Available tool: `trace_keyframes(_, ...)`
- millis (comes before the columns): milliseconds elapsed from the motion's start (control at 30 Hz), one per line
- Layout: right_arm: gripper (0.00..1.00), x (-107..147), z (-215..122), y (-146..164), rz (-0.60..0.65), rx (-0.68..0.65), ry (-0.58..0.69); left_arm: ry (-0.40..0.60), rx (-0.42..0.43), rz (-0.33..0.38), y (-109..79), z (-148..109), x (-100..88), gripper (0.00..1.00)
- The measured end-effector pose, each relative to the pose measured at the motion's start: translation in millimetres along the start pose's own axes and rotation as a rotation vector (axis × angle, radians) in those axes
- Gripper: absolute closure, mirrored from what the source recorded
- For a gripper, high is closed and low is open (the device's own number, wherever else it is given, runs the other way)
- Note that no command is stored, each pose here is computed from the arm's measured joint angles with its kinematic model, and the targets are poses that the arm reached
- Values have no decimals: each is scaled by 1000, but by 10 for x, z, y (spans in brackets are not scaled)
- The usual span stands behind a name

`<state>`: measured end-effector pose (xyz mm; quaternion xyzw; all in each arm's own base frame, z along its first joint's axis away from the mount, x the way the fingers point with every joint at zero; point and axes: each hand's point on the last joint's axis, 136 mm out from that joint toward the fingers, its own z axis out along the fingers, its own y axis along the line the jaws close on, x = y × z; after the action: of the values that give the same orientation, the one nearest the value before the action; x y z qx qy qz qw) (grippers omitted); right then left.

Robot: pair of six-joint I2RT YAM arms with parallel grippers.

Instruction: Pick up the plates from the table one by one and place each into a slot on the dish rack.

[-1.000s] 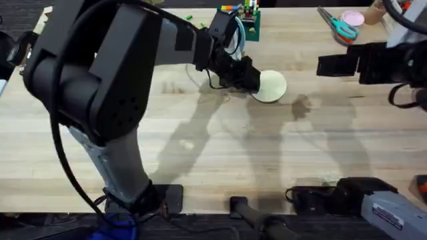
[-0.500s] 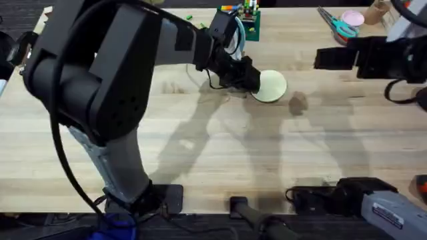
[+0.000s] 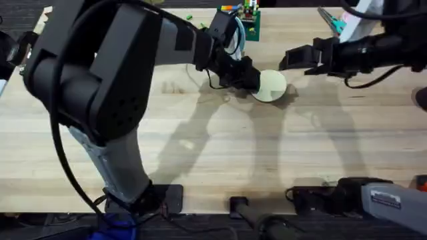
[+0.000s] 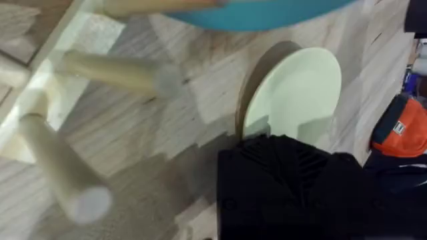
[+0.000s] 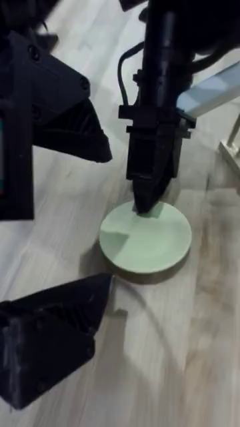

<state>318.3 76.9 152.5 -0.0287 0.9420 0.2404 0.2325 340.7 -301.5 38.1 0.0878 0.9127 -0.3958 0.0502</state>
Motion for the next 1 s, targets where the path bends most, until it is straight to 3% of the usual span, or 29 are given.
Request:
trace_keyframes(600, 6, 255, 732, -356, 130, -253, 190, 0, 0, 0, -1, -1, -1, 960)
trace_keyframes(1000, 45, 238, 826, -353, 132, -309, 192, 0, 0, 1, -3, 1, 2, 962)
